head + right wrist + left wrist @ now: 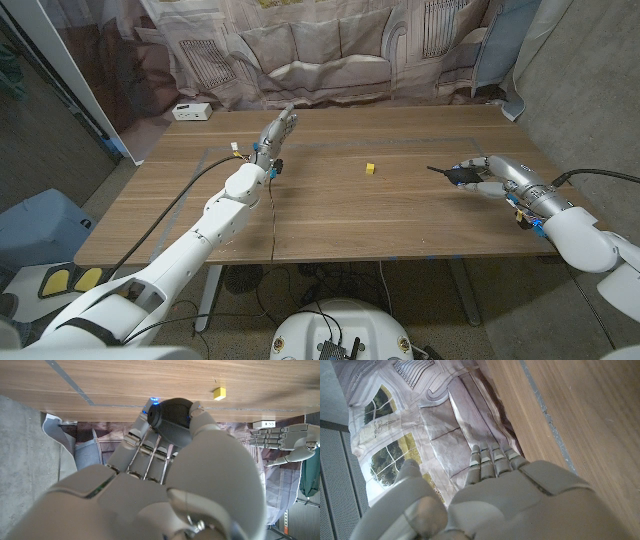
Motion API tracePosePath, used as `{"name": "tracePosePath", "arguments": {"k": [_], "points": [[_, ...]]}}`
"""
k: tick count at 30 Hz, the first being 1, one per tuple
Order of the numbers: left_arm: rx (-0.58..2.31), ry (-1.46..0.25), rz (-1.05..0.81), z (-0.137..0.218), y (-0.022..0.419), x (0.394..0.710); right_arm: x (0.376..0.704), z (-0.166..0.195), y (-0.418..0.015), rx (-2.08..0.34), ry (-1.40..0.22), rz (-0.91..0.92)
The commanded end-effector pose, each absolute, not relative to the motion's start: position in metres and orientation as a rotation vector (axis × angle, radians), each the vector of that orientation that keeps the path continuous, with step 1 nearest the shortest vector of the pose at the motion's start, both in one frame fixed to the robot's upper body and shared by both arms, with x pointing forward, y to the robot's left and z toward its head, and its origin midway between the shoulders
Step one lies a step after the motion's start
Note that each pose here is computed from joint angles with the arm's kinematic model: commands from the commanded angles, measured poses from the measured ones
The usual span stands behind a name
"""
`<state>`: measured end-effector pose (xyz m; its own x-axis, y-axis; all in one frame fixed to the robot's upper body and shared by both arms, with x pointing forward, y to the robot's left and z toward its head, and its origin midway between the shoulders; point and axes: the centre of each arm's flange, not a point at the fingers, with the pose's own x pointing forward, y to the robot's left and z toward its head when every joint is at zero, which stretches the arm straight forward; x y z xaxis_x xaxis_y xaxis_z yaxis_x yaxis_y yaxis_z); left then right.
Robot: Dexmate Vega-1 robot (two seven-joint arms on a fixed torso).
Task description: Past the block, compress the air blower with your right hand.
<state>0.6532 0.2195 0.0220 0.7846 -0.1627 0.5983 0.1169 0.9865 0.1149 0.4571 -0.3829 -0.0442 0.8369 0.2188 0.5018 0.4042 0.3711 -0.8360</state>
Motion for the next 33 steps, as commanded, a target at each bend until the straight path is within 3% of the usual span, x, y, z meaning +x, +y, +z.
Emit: {"name": "tracePosePath", "arguments": {"k": [1,33], "points": [[0.070,-0.651,-0.157,0.021,0.218,0.656,0.459,-0.051,-0.383,-1.204,-0.567,-0.104],[0.069,-0.655,-0.176,0.027,0.209,0.663,0.471,-0.078,-0.374,-1.183,-0.484,-0.017]]}}
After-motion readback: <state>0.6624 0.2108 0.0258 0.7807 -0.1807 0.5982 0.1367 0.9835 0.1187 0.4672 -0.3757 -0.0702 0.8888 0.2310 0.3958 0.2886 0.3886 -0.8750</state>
